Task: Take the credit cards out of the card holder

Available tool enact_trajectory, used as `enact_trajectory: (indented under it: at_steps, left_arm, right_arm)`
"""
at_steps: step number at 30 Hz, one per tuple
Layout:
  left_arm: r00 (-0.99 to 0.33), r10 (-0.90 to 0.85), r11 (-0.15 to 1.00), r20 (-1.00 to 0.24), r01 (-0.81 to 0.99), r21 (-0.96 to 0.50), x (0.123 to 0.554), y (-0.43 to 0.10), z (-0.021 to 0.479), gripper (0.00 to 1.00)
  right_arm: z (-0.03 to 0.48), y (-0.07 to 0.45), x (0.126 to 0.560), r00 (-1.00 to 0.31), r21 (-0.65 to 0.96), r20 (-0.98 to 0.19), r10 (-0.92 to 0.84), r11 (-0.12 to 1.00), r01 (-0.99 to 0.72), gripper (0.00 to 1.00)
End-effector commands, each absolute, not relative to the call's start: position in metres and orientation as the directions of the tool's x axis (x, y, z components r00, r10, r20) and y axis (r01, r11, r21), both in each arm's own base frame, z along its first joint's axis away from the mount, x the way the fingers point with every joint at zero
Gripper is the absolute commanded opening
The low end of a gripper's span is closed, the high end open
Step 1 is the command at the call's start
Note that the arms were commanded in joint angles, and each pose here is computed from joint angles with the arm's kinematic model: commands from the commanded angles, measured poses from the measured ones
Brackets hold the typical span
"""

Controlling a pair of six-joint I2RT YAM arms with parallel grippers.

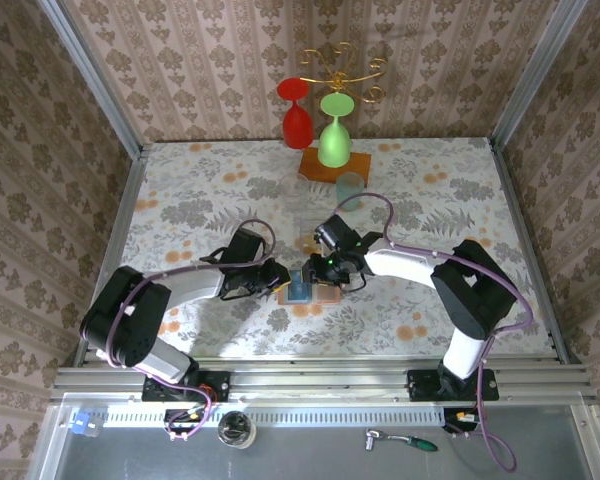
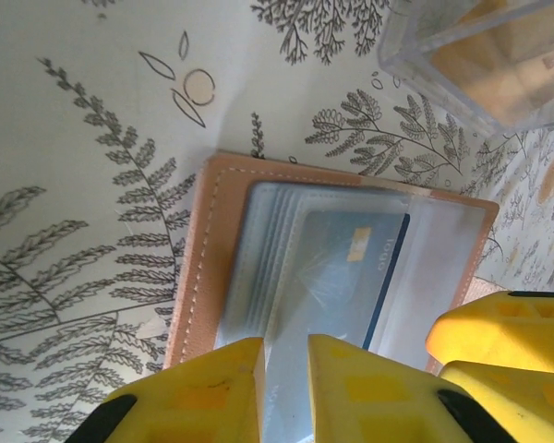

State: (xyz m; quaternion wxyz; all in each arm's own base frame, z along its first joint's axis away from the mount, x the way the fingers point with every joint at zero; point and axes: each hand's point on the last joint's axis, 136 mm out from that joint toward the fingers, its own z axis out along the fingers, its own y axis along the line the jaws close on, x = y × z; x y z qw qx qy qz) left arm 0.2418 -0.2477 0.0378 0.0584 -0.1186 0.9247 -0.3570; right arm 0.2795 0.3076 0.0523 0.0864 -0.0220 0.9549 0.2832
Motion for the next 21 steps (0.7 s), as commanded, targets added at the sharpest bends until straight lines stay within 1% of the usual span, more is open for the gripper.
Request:
enact_trajectory:
  at_steps: [1, 3, 5, 21]
  left_arm:
    - [-0.969, -0.245, 0.724, -0.025, -0.166, -0.670, 0.242, -0.244, 0.031, 0.19]
    - [-0.970, -0.244, 0.726, -0.020, -0.169, -0.667, 0.241, -0.243, 0.028, 0.16]
    - [-0.970, -0.242, 0.727, -0.016, -0.170, -0.666, 0.241, -0.242, 0.026, 0.14]
    - [-0.967, -0.254, 0.731, 0.001, -0.193, -0.655, 0.235, -0.235, 0.016, 0.13]
  right_arm:
    - [0.055, 0.319, 0.284, -0.986, 0.562, -0.166, 0.010, 0.823, -0.086, 0.33]
    - [0.053, 0.321, 0.285, -0.987, 0.565, -0.162, 0.011, 0.821, -0.084, 0.33]
    - [0.052, 0.322, 0.285, -0.987, 0.566, -0.158, 0.009, 0.820, -0.083, 0.33]
    - [0.040, 0.326, 0.286, -0.991, 0.570, -0.132, 0.012, 0.819, -0.066, 0.31]
